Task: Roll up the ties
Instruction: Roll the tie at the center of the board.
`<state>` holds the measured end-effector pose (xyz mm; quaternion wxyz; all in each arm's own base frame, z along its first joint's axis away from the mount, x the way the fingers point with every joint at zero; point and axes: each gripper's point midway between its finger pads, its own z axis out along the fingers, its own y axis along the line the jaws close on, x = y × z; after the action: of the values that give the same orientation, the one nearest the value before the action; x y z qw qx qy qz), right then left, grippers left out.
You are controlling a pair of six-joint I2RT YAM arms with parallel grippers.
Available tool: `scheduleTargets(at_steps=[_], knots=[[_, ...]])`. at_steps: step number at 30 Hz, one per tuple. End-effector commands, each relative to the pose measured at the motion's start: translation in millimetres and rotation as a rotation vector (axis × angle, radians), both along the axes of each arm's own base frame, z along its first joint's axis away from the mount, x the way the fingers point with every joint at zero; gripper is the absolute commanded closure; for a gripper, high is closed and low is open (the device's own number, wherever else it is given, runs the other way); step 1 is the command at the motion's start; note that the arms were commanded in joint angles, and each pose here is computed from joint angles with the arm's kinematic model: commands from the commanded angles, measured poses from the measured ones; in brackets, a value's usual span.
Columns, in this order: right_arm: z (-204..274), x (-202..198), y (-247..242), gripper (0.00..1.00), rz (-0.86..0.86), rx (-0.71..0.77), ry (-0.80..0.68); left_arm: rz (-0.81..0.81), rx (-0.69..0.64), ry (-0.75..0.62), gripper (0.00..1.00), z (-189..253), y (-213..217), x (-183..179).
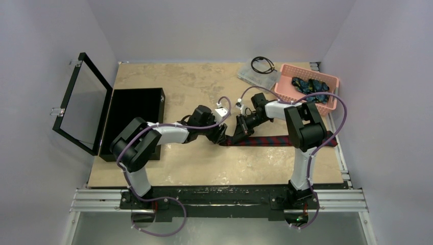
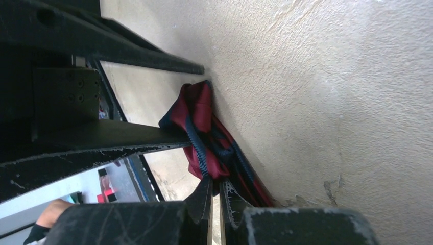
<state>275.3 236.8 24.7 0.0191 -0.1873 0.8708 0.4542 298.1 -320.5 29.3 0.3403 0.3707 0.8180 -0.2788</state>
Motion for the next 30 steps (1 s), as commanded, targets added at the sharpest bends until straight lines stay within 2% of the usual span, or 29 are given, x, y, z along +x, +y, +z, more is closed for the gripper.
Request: scheduleTargets(at_steps=[1,5,9,12,15,18,25,30], knots=[[-7.2,7.0,-2.4,1.00,0.003,-0.022,-0.043,-0.090,-0.081,-0.084,0.44,20.2,5.6,-0.5],[-6.1,6.7,-2.7,1.00,0.003,-0.024,-0.050,-0.251,-0.141,-0.225,0.28,45.2,2.5,-9.4],[-4.6,7.8,-2.4,1.00,0.002,-0.022,-0.052,-0.342,-0.141,-0.245,0.12,51.2,-5.3,-14.5],[-4.4,6.7,-2.3,1.00,0.005,-0.020,-0.051,-0.373,-0.095,-0.225,0.07,43.9,-12.5,-16.6],[-2.4,6.6,-1.9,1.00,0.005,-0.017,-0.050,-0.384,-0.044,-0.238,0.06,35.2,-20.9,-18.1],[1.9,6.9,-0.2,1.00,0.008,-0.006,-0.053,-0.361,-0.003,-0.236,0.08,26.7,-28.2,-14.8],[8.6,4.2,1.4,1.00,0.019,0.017,-0.048,-0.327,0.076,-0.218,0.26,7.1,-27.1,-3.7],[12.2,2.4,1.4,1.00,0.027,0.023,-0.039,-0.350,0.090,-0.230,0.46,1.9,-22.1,-8.5]])
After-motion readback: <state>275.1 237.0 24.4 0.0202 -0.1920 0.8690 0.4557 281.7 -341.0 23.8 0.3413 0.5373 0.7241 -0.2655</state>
